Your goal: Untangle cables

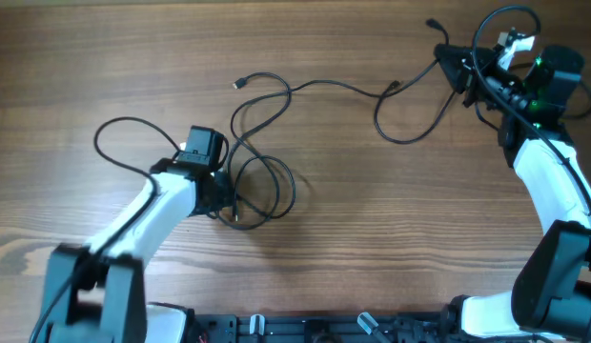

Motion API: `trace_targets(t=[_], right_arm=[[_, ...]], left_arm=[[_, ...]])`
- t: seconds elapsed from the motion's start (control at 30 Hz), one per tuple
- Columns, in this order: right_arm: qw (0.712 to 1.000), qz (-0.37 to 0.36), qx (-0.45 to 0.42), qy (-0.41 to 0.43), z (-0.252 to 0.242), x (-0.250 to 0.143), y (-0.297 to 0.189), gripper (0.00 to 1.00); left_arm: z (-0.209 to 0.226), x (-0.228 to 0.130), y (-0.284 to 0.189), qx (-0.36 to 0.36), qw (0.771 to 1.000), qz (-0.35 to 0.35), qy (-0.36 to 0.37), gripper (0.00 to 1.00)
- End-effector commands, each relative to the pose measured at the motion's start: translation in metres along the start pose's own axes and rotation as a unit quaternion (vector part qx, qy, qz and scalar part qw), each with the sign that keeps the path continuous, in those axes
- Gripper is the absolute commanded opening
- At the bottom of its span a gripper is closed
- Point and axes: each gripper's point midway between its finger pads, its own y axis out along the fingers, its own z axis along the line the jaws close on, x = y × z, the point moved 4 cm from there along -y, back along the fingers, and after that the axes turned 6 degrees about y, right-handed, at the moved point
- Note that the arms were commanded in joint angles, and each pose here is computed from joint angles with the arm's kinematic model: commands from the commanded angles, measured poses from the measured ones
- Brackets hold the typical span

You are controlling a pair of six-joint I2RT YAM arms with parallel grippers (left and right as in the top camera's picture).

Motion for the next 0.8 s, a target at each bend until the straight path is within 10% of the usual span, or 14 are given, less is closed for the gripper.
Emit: trace_targets(t=[0.0, 0.27, 0.77], right_arm=[[0.999, 0.029, 0.038, -0.006, 0.031, -0.015, -0.008, 0.05], [0.982, 0.024, 0.188, -0.024, 0.115, -0.019, -0.036, 0.04], [0.958, -0.251, 0.095, -0.101, 0.106, 0.115, -0.187, 0.05]], left_arm=[[-0.009, 0.055, -0.098, -0.058, 0.985, -0.162, -0.017, 0.04], [0.016, 0.058, -0.267, -0.123, 0.892, -0.429, -0.075, 0.04], [-0.046, 0.036, -0.296, -0.386, 0.849, -0.36, -0.023, 0.04]])
